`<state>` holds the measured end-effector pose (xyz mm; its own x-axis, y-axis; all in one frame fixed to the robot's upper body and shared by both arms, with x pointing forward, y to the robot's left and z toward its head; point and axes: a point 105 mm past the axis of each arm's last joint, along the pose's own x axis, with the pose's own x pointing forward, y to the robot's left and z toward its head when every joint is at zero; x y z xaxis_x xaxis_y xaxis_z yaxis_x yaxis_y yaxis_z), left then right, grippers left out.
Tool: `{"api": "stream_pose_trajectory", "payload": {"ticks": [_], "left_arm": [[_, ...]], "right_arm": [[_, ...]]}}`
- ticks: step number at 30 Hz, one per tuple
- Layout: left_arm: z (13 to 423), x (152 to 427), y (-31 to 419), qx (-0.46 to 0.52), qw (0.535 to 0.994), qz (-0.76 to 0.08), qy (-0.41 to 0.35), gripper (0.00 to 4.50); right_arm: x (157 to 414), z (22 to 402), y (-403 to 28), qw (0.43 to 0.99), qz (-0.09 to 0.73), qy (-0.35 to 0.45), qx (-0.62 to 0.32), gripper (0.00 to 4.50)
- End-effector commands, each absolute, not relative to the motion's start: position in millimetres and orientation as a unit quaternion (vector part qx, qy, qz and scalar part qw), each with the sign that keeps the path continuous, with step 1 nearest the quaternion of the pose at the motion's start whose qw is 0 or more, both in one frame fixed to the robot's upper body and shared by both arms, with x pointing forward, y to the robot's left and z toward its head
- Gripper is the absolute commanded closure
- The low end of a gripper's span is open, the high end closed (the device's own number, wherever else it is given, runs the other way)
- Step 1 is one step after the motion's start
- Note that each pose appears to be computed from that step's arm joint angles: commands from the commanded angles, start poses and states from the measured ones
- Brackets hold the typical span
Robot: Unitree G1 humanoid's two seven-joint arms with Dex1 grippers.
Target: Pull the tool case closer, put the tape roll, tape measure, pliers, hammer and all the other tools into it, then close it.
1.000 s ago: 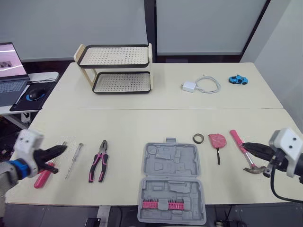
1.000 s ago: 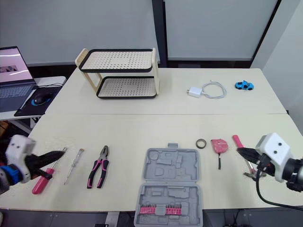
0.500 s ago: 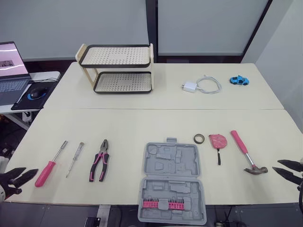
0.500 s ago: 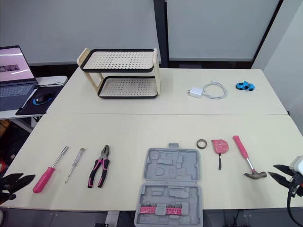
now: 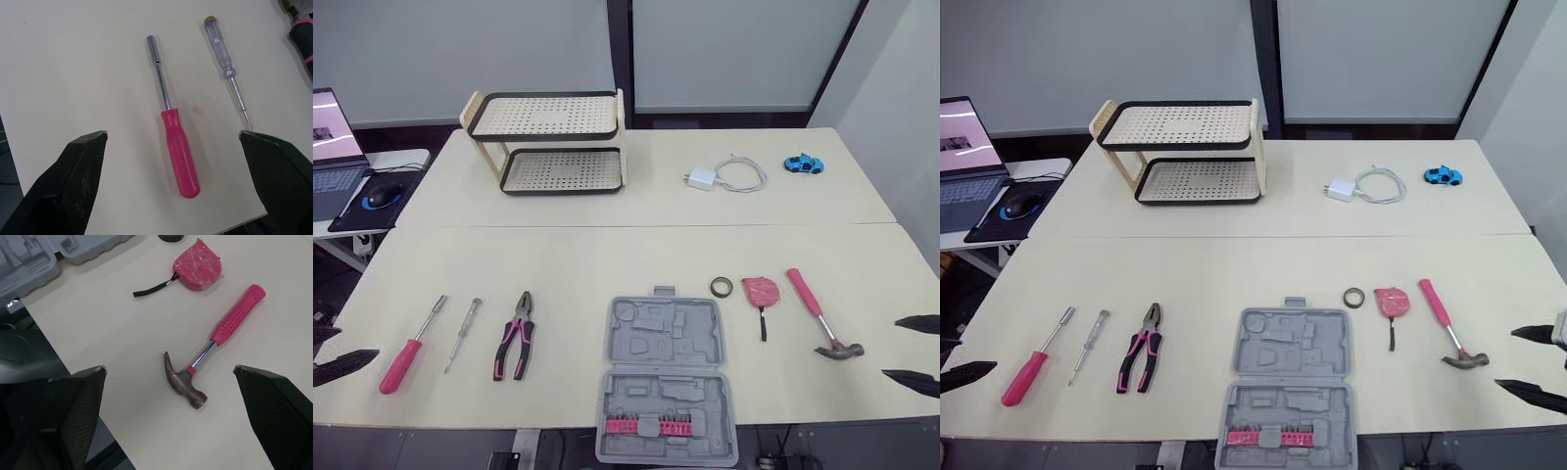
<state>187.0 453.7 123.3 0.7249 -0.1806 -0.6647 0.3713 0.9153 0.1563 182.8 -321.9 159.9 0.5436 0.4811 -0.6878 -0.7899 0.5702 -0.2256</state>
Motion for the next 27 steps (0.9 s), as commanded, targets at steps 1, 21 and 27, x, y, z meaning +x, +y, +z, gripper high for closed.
{"api": "stream_pose_trajectory", "payload": {"ticks": [1, 21, 27], "left_arm": [[128, 183, 456, 0.152, 0.914, -0.153, 0.344, 0.00], [124, 206, 284, 0.150, 0.853, -0.445, 0.228, 0.00], [130, 215, 233, 0.151, 0.833, -0.506, 0.162, 0.00]], "right_arm": [[186, 168, -320, 0.838, 0.383, 0.283, -0.268, 0.02], [211, 190, -254, 0.811, 0.449, 0.214, -0.307, 0.02], [222, 186, -228, 0.794, 0.469, 0.215, -0.321, 0.02]]}}
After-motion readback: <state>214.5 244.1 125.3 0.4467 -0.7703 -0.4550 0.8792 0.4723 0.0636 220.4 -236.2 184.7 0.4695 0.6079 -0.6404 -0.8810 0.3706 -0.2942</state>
